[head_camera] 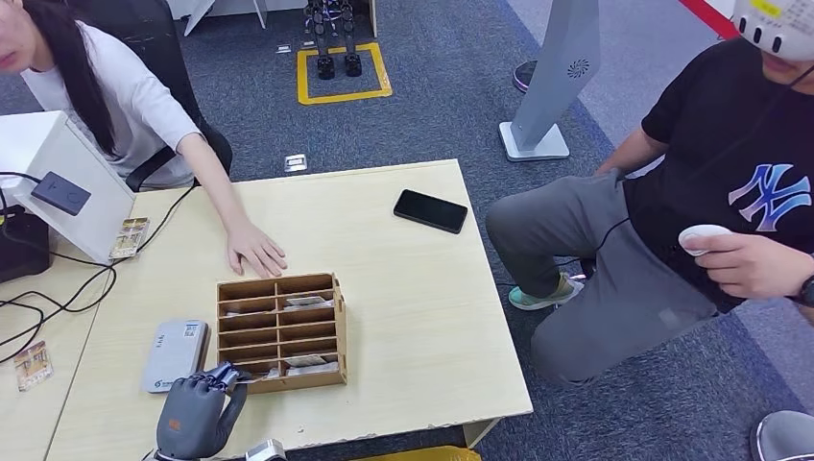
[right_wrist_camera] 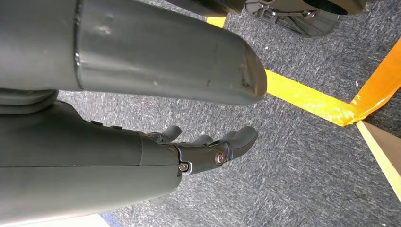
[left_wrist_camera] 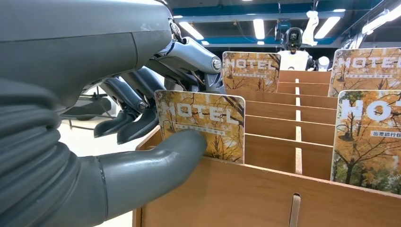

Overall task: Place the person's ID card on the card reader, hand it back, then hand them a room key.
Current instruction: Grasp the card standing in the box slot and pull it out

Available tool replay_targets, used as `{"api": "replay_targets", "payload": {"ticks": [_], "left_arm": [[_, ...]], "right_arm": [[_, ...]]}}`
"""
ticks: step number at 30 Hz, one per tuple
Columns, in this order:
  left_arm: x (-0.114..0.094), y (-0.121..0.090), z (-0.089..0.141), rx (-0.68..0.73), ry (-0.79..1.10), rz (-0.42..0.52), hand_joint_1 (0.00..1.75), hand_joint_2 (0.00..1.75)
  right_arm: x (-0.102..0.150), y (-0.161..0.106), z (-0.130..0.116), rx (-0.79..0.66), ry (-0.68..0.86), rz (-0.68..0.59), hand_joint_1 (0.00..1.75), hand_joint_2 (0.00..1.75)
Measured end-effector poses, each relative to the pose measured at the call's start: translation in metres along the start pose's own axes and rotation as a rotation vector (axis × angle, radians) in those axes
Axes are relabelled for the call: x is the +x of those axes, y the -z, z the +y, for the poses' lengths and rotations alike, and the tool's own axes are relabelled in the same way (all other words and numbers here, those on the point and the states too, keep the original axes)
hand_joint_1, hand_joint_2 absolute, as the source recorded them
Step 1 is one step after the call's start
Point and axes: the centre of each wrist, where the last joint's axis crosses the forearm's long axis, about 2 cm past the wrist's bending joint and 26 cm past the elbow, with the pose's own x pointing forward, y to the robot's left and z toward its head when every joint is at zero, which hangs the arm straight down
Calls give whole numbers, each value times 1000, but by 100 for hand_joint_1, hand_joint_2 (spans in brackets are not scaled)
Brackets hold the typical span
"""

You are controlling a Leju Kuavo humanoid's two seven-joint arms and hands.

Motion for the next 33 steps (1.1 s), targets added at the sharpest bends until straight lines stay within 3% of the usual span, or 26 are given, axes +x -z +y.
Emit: {"api": "replay_targets", "payload": {"ticks": [17,21,24,27,30,33], "left_arm": [[-3,-2,-1,-7,-10,6,175,175],[-25,-1,14,2,-43,27,175,175],[-73,13,56,-28,-103,16,175,175],[-122,49,117,20,-108,-14,175,175],[-158,115,205,84,-137,-46,175,175],[-174,170,305,178,-85,-82,175,175]], "right_arm": [[1,0,1,2,-8,-3,0,0],[1,0,1,0,1,0,0,0],[0,0,1,-1,10,3,0,0],[0,0,0,1,7,2,0,0],[1,1,-1,-1,-2,-4,0,0],[4,2,-4,-6,-12,-15,0,0]]}}
